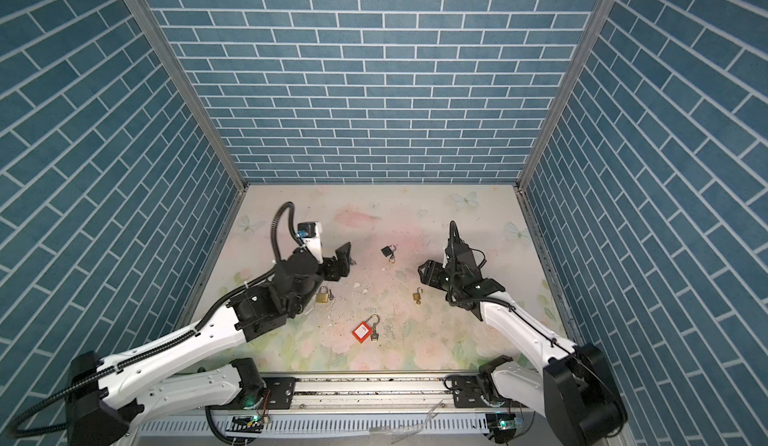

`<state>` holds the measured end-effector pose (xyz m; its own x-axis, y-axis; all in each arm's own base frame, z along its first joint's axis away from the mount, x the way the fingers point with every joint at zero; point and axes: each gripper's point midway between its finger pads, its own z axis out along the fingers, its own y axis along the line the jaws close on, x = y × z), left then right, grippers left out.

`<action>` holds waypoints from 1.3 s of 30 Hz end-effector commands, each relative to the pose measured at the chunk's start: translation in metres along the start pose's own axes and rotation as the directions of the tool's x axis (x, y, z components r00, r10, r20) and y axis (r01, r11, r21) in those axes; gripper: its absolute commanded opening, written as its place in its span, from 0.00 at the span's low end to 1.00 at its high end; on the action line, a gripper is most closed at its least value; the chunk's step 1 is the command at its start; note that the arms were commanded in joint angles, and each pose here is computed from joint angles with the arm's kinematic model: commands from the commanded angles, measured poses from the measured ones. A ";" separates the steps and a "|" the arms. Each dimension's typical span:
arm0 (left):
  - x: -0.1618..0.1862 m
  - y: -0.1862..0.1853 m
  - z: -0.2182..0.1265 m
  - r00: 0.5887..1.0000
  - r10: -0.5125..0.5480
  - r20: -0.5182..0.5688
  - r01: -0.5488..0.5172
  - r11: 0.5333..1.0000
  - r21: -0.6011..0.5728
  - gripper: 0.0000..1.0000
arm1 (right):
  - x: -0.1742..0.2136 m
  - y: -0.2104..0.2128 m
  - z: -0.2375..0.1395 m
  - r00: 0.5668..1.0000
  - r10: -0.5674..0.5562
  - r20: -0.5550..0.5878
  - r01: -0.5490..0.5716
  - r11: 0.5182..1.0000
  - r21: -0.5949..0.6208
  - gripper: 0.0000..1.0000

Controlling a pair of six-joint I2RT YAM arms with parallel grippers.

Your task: Lock with the key

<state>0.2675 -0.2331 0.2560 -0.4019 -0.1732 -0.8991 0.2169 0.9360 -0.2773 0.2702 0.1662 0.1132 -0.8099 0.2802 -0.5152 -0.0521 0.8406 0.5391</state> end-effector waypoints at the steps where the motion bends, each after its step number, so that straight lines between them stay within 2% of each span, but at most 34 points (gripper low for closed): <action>1: 0.041 0.005 0.001 0.985 -0.143 -0.095 0.128 0.980 -0.152 0.85 | 0.008 -0.027 -0.016 0.999 0.010 0.050 -0.015 0.995 0.102 0.69; 3: 0.064 -0.011 0.007 0.953 -0.247 -0.173 0.219 0.961 -0.167 0.85 | 0.005 -0.035 -0.026 0.994 0.031 0.106 -0.045 0.991 0.127 0.72; 6: 0.094 -0.027 0.014 0.896 -0.362 -0.258 0.307 0.923 -0.230 0.84 | 0.000 -0.036 -0.038 0.989 0.006 0.150 -0.026 0.990 0.136 0.78; 9: 0.116 -0.046 0.021 0.858 -0.408 -0.312 0.324 0.902 -0.287 0.82 | -0.002 -0.038 -0.046 0.987 -0.029 0.157 0.003 0.987 0.160 0.78; 12: 0.135 -0.061 0.032 0.830 -0.412 -0.376 0.283 0.892 -0.353 0.82 | -0.002 -0.039 -0.052 0.986 -0.054 0.157 0.027 0.984 0.174 0.78; 18: 0.168 -0.091 0.057 0.794 -0.344 -0.501 0.123 0.899 -0.421 0.81 | -0.006 -0.042 -0.061 0.975 -0.058 0.216 0.021 0.985 0.169 0.77; 24: 0.183 -0.115 0.084 0.789 -0.247 -0.562 0.043 0.936 -0.350 0.79 | 0.000 -0.047 -0.064 0.969 -0.046 0.242 0.009 0.988 0.152 0.75; 26: 0.187 -0.114 0.092 0.785 -0.242 -0.569 0.034 0.936 -0.352 0.77 | 0.005 -0.048 -0.065 0.974 -0.039 0.224 0.006 0.989 0.147 0.74; 31: 0.203 -0.112 0.109 0.761 -0.230 -0.606 0.016 0.941 -0.337 0.66 | 0.019 -0.039 -0.067 0.987 -0.001 0.162 -0.013 0.996 0.086 0.73; 36: 0.215 -0.115 0.117 0.748 -0.182 -0.639 -0.033 0.950 -0.310 0.63 | 0.045 -0.040 -0.066 0.998 0.021 0.051 -0.024 0.998 0.063 0.72; 39: 0.219 -0.120 0.121 0.741 -0.186 -0.646 -0.020 0.954 -0.299 0.62 | 0.056 -0.035 -0.064 0.999 0.052 -0.003 -0.052 0.998 0.027 0.72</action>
<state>0.2590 -0.4151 0.0489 -0.9105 -0.1294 -0.3928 -0.0776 0.9864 -0.1452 0.2066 0.1159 0.1220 -0.7503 0.3206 -0.5781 -0.0232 0.8612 0.5077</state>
